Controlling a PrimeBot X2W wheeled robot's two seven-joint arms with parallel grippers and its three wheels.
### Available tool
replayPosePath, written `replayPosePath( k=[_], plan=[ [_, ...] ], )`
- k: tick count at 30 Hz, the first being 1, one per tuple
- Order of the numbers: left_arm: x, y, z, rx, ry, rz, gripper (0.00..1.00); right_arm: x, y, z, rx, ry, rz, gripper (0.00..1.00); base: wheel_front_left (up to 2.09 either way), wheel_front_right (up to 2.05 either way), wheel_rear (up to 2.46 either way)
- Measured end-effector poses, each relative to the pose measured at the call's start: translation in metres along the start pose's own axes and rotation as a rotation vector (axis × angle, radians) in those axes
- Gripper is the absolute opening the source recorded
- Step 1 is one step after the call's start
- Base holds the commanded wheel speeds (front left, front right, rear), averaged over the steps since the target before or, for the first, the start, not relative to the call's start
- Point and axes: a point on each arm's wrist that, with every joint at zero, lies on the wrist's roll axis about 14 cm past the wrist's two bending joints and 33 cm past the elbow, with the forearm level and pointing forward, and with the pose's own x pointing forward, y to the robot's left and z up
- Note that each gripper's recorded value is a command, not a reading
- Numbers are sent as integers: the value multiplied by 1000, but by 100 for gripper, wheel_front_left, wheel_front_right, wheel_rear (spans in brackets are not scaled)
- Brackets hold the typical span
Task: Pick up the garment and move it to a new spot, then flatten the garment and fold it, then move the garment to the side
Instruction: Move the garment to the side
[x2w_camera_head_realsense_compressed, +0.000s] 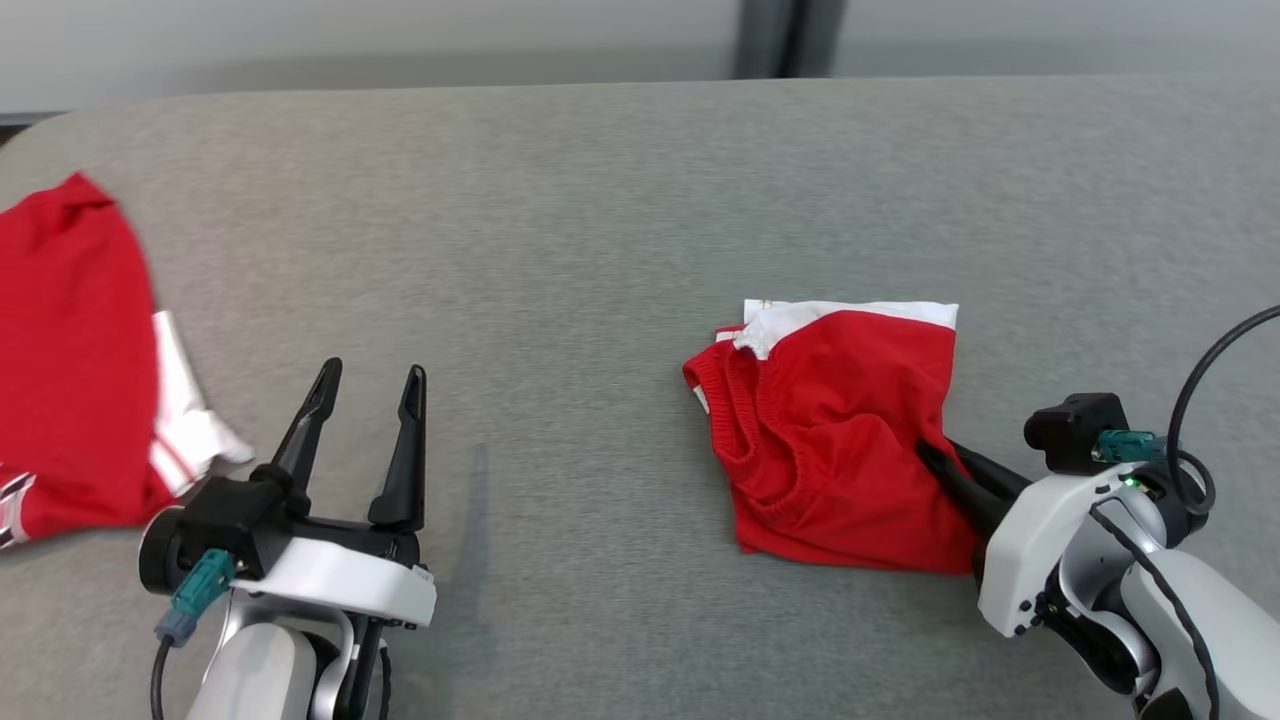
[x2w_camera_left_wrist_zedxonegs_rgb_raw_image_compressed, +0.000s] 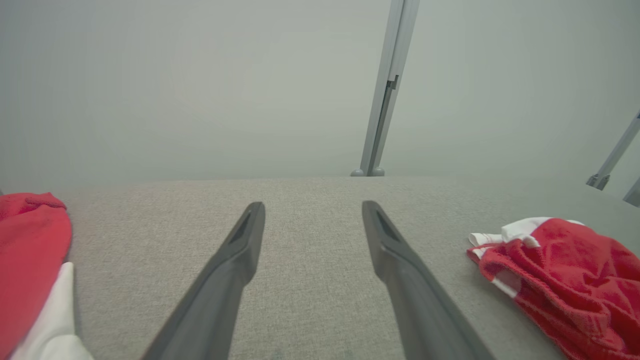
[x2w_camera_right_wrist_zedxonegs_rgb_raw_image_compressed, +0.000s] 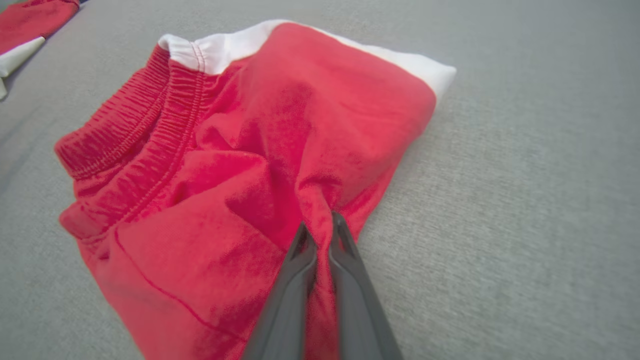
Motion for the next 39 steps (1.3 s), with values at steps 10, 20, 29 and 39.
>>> replayPosePath(
  k=[10, 20, 29, 39],
  plan=[
    [42, -46, -10, -1, 12, -164, 100, -19, -58, 10, -153, 2, -120, 0, 0, 0, 0],
    [87, -65, -49, 26, 72, -281, 100, -59, -190, 6, -325, 99, -412, 0, 0, 0, 0],
    [111, -86, -84, 15, 117, -362, 100, -103, -277, 14, -355, 124, -658, 0, 0, 0, 0],
    [123, -91, -96, -5, 111, -385, 100, -108, -311, 21, -368, 94, -760, 0, 0, 0, 0]
  ],
)
